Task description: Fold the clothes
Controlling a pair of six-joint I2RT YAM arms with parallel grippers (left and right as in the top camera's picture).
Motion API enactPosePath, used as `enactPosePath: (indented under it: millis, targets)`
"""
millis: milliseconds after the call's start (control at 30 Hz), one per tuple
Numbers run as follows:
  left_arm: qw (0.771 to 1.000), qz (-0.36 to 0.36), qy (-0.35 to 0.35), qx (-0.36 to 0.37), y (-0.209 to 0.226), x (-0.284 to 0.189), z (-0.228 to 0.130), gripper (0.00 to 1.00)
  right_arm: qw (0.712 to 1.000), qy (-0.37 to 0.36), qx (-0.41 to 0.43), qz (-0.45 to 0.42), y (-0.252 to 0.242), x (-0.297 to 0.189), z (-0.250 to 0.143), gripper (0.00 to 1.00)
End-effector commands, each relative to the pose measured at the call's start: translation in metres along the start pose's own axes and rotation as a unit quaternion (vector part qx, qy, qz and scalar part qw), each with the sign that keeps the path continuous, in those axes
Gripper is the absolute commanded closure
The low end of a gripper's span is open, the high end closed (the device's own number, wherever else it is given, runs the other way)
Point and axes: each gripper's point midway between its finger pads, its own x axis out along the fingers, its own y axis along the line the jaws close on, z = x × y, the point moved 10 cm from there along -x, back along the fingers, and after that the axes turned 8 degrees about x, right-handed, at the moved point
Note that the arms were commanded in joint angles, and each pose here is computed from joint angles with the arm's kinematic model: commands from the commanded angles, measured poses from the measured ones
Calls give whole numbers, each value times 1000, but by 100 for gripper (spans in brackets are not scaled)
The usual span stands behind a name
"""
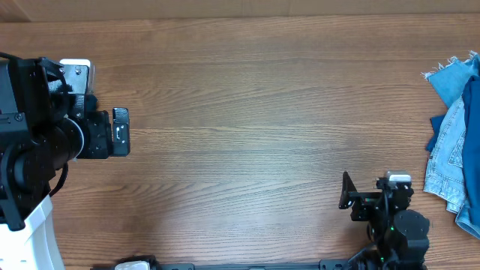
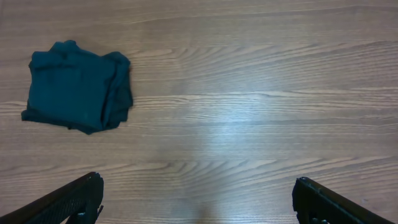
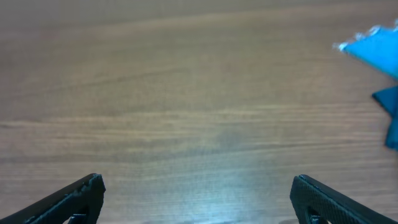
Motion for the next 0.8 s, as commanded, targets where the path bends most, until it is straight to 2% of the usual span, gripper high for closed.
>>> enactPosePath:
  millis: [0,400,767]
  targets:
    - [1000,0,1,-8,-1,0,0,0,1000,5,0,2,-2,5,-7,0]
    - [1000,0,0,-8,-1,0,0,0,1000,25,1,-3,-6,21,-26,0]
    - [1000,0,1,-8,-1,0,0,0,1000,25,1,-4,-6,21,-26,0]
